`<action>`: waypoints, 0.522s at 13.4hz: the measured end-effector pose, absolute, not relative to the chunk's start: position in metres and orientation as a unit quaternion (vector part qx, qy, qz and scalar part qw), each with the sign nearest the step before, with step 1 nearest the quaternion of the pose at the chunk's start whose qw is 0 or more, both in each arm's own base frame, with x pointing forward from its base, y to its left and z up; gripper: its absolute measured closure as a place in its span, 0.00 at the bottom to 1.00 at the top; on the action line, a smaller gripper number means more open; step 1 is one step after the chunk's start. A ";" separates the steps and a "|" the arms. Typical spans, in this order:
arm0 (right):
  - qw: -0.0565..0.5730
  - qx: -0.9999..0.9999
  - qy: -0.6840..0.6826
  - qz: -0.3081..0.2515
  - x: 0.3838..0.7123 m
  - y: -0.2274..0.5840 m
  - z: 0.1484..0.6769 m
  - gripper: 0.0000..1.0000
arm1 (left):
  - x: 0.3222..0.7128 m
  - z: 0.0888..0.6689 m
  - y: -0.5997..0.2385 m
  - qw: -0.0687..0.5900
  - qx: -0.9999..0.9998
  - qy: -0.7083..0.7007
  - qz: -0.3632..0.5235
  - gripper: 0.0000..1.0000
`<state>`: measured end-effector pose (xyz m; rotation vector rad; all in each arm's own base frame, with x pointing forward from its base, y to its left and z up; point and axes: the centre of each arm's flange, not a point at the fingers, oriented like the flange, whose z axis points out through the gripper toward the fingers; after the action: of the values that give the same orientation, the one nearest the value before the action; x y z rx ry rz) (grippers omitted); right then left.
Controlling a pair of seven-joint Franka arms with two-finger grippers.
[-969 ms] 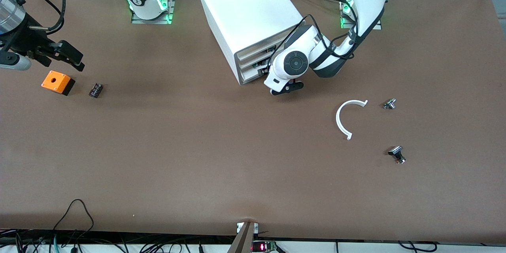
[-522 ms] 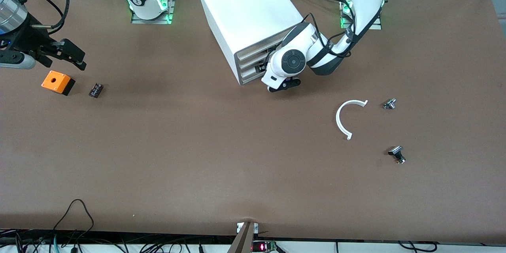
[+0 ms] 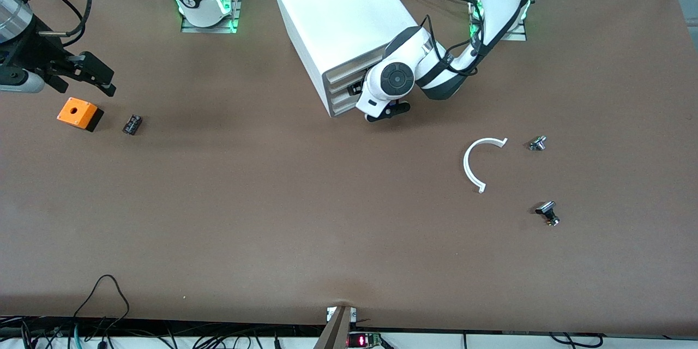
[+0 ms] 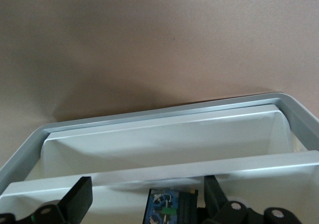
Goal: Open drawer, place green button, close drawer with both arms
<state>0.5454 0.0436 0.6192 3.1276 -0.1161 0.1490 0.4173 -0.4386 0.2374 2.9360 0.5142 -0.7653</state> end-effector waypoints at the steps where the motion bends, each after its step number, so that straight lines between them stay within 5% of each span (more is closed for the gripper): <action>1: 0.004 0.998 -0.038 0.048 0.546 0.043 0.619 0.00 | 0.418 0.238 -0.438 0.033 0.954 0.167 -0.248 0.01; 7: 0.004 0.998 -0.038 0.047 0.546 0.042 0.619 0.00 | 0.495 0.279 -0.388 0.064 0.954 0.181 -0.229 0.01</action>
<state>0.5457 0.0417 0.6191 3.1275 -0.1196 0.1487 0.4954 -0.3878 0.2790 2.8813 0.5478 -0.6924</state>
